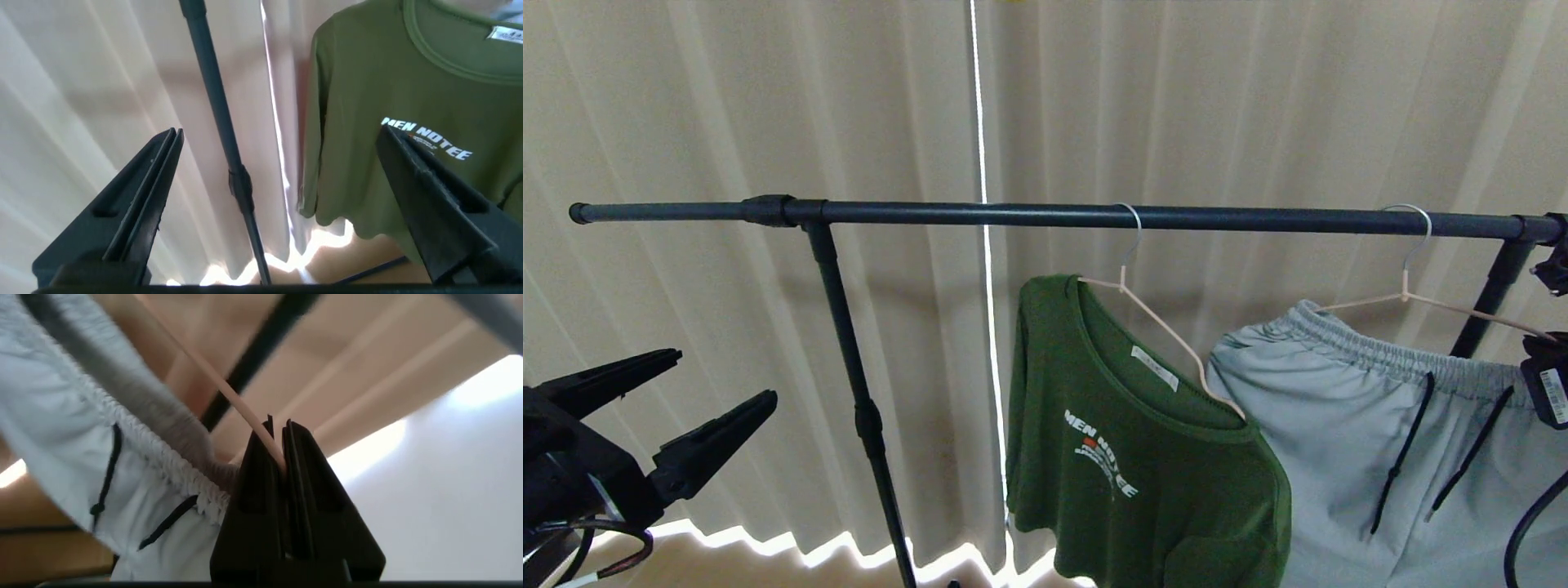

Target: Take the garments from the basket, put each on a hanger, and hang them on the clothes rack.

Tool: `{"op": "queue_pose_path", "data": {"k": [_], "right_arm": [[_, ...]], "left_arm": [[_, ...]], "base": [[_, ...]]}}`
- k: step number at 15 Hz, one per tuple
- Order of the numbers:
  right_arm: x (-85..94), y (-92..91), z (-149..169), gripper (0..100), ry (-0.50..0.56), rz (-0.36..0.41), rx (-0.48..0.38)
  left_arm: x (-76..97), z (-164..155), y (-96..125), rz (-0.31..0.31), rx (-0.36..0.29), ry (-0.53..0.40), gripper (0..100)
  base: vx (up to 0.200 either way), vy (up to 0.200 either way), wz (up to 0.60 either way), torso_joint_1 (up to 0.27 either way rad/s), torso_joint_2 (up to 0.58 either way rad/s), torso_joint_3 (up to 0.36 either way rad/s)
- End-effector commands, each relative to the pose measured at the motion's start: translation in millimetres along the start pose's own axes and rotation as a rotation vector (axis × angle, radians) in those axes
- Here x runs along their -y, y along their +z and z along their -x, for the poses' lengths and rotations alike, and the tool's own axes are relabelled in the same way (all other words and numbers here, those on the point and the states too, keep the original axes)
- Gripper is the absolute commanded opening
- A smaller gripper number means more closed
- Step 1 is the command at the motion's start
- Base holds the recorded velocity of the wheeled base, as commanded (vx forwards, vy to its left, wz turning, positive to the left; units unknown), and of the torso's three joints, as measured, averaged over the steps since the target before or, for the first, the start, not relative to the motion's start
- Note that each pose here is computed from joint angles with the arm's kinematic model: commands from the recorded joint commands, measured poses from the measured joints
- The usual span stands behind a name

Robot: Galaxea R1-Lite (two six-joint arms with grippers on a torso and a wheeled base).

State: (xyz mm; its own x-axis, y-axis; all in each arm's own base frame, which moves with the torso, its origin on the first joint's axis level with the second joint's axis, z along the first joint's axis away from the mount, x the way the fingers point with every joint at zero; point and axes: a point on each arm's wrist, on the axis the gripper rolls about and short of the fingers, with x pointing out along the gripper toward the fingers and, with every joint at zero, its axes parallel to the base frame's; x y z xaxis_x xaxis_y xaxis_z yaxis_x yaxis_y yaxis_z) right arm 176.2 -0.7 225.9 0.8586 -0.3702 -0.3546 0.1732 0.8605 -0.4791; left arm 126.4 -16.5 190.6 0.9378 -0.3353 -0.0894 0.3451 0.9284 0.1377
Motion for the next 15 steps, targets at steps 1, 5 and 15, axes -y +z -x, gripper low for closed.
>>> {"op": "queue_pose_path", "data": {"k": [1,5,15], "right_arm": [[-2.9,-0.1,-1,0,0.012,0.008,-0.002],[-8.9,-6.2,2,100,0.038,0.026,-0.006],[-16.3,-36.2,38,100,0.253,-0.136,0.389]], "left_arm": [[-0.1,-1,0,0.002,-0.002,0.0,100],[0.0,0,-1,0.001,-0.004,0.0,100],[-5.7,20,-12,0.018,-0.01,0.155,100]], "base": [[0.0,0.0,0.0,0.0,0.0,0.0],[0.0,0.0,0.0,0.0,0.0,0.0],[0.0,0.0,0.0,0.0,0.0,0.0]]}}
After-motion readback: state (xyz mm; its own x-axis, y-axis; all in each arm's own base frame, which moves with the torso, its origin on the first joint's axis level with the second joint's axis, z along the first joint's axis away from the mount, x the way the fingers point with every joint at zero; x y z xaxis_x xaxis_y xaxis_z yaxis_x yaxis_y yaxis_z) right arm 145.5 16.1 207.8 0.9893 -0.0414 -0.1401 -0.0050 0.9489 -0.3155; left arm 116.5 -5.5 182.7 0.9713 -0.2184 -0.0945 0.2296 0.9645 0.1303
